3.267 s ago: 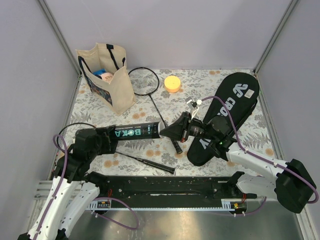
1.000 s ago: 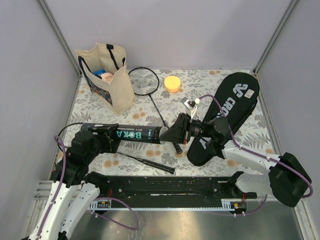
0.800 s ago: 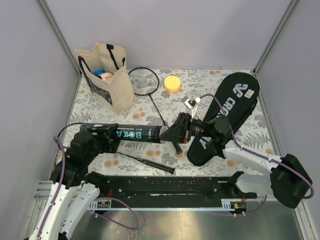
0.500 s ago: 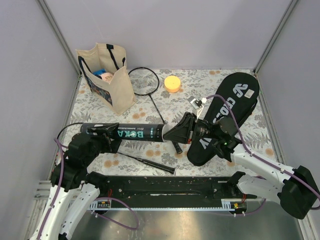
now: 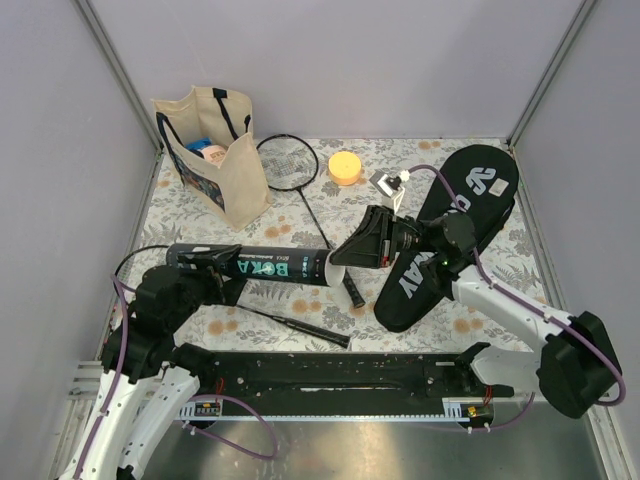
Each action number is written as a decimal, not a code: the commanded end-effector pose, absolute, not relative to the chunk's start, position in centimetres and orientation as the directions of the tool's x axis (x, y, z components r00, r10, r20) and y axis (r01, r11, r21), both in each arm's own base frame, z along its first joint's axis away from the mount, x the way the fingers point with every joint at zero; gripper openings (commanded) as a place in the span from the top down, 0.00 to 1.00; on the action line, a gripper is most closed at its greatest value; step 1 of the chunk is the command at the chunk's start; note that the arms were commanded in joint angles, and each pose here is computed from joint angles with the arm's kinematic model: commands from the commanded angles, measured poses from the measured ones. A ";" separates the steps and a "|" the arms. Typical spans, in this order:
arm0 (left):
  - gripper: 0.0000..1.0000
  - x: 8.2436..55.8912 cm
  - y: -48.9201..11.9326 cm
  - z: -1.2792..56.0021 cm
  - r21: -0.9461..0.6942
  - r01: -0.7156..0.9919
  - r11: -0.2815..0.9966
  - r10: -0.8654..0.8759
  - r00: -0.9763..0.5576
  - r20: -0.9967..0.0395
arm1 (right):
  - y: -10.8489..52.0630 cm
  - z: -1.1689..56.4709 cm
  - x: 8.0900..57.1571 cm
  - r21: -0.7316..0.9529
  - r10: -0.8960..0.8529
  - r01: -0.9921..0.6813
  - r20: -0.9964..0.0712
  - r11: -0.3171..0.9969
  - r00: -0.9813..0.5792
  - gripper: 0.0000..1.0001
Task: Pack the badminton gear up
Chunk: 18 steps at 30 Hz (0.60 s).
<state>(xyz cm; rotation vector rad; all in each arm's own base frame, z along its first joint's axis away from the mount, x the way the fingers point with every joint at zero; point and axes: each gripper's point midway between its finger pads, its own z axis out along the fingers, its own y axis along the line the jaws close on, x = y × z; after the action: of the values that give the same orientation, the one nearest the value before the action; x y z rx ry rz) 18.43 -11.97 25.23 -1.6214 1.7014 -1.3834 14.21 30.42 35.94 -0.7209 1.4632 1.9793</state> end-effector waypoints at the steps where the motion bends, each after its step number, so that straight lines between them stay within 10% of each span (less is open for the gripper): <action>1: 0.77 18.3 -13.6 29.6 -0.893 -0.397 -0.211 -0.859 -0.361 0.364 | 30.0 38.0 12.4 0.602 0.062 -0.700 -0.740 -0.385 -0.670 0.77; 18: 0.76 18.7 -15.6 31.6 -0.857 -0.418 -0.302 -0.759 -0.439 0.482 | 33.1 35.0 16.2 0.525 0.208 -0.769 -0.759 -0.366 -0.617 0.75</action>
<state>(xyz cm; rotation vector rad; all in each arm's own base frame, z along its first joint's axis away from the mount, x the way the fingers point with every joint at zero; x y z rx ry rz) 19.76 -12.65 23.83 -1.7134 1.6966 -1.4046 14.97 31.63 35.80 -0.7899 1.3682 2.1246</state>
